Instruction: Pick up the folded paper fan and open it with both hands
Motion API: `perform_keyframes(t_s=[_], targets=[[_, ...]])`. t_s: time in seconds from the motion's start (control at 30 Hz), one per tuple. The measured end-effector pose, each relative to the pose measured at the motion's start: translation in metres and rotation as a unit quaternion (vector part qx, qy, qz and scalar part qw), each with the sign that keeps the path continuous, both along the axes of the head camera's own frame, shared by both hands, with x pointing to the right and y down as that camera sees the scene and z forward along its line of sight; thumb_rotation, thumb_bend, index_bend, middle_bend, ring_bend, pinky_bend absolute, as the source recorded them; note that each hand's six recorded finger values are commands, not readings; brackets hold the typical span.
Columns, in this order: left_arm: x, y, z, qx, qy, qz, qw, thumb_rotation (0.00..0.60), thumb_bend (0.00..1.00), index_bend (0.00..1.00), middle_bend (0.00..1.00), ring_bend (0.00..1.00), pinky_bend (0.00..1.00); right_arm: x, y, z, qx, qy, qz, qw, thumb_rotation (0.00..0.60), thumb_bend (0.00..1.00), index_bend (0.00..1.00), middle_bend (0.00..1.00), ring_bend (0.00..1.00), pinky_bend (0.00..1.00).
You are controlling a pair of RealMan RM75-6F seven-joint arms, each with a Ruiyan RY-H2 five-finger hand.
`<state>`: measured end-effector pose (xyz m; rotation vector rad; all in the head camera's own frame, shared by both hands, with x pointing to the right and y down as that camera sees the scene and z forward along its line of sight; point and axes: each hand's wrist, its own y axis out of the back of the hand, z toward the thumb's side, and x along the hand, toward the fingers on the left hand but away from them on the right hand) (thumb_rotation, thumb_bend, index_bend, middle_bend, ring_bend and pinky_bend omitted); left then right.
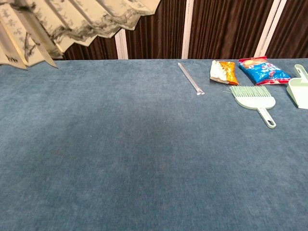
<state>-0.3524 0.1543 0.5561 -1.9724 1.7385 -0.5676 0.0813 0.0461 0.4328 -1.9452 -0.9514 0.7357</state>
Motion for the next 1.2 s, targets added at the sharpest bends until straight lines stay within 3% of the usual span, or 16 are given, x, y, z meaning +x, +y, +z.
perform_keyframes(t_s=[0.17,0.47,0.73,1.2], targets=[[0.006,-0.013,-0.001,0.030,-0.019,0.010,0.9993,0.600,0.62,0.84,0.43,0.05,0.06,0.013,-0.006,0.017,-0.009,-0.002,0.010,0.9999,0.600,0.44,0.94,0.22,0.28,0.14],[0.013,-0.030,0.016,0.044,-0.066,0.048,0.9956,0.600,0.59,0.84,0.43,0.05,0.06,0.035,-0.017,0.055,-0.026,0.014,0.019,0.9994,0.600,0.44,0.95,0.22,0.28,0.14],[0.018,-0.042,0.022,0.061,-0.063,0.057,0.9945,0.600,0.59,0.84,0.42,0.05,0.07,0.047,-0.015,0.069,-0.052,0.001,0.023,0.9984,0.600,0.45,0.95,0.22,0.28,0.14],[0.010,-0.059,0.039,0.072,-0.120,0.062,0.9882,0.600,0.58,0.84,0.42,0.05,0.07,0.074,-0.016,0.088,-0.054,0.021,0.030,0.9978,0.600,0.45,0.95,0.22,0.28,0.14]])
